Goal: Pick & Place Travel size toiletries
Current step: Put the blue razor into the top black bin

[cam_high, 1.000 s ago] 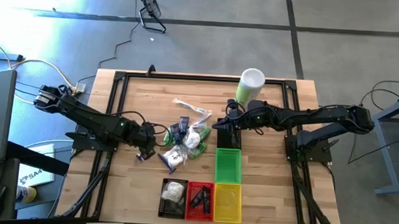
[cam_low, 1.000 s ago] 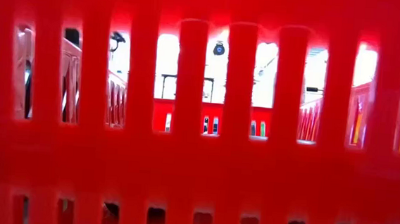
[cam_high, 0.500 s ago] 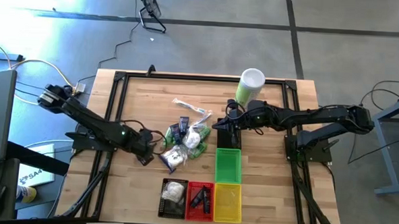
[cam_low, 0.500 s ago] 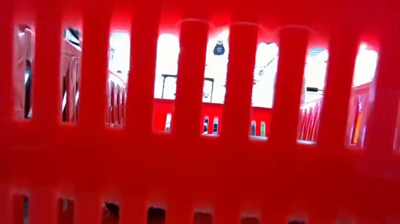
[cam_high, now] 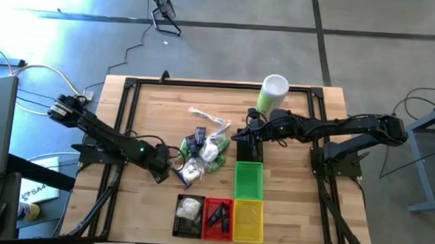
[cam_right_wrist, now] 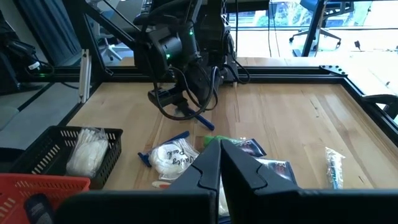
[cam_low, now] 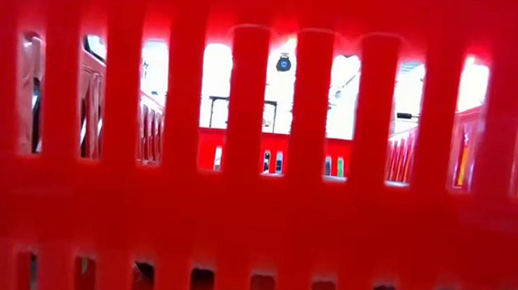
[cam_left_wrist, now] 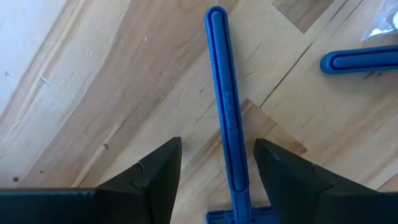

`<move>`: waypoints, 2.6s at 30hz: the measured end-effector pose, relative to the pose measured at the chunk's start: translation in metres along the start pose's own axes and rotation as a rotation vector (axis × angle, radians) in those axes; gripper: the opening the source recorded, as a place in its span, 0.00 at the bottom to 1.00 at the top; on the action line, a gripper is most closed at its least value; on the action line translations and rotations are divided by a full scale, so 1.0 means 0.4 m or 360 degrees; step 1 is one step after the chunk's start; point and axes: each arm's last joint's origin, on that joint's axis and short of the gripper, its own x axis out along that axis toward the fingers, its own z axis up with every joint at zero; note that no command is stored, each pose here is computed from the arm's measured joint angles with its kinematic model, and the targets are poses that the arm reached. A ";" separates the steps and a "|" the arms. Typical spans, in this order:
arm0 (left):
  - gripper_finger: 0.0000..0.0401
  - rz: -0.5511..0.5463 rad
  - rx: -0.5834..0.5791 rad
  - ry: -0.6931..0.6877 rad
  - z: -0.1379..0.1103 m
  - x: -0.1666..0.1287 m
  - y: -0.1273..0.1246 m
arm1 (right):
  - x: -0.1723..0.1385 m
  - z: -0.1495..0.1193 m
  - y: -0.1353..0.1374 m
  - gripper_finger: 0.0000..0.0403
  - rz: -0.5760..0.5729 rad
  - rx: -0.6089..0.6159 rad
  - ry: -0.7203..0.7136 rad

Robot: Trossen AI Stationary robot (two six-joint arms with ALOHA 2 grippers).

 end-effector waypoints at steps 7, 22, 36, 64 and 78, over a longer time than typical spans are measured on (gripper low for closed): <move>0.45 -0.0016 0.0002 0.0011 0.000 0.001 -0.002 | 0.000 0.000 0.000 0.01 0.0000 -0.0001 0.0000; 0.20 -0.0032 0.0011 0.0010 0.001 0.001 -0.004 | 0.000 0.000 0.000 0.01 0.0000 -0.0002 0.0001; 0.11 -0.0030 0.0015 0.0030 -0.001 0.002 -0.003 | 0.000 0.000 0.000 0.01 -0.0001 -0.0003 0.0001; 0.10 -0.0306 0.0030 -0.0466 0.013 -0.127 0.042 | -0.004 -0.003 -0.024 0.01 -0.0053 -0.0079 0.0017; 0.10 -0.0607 0.0119 -0.1172 0.044 -0.248 0.053 | -0.023 -0.005 -0.104 0.01 -0.0228 -0.0066 0.0020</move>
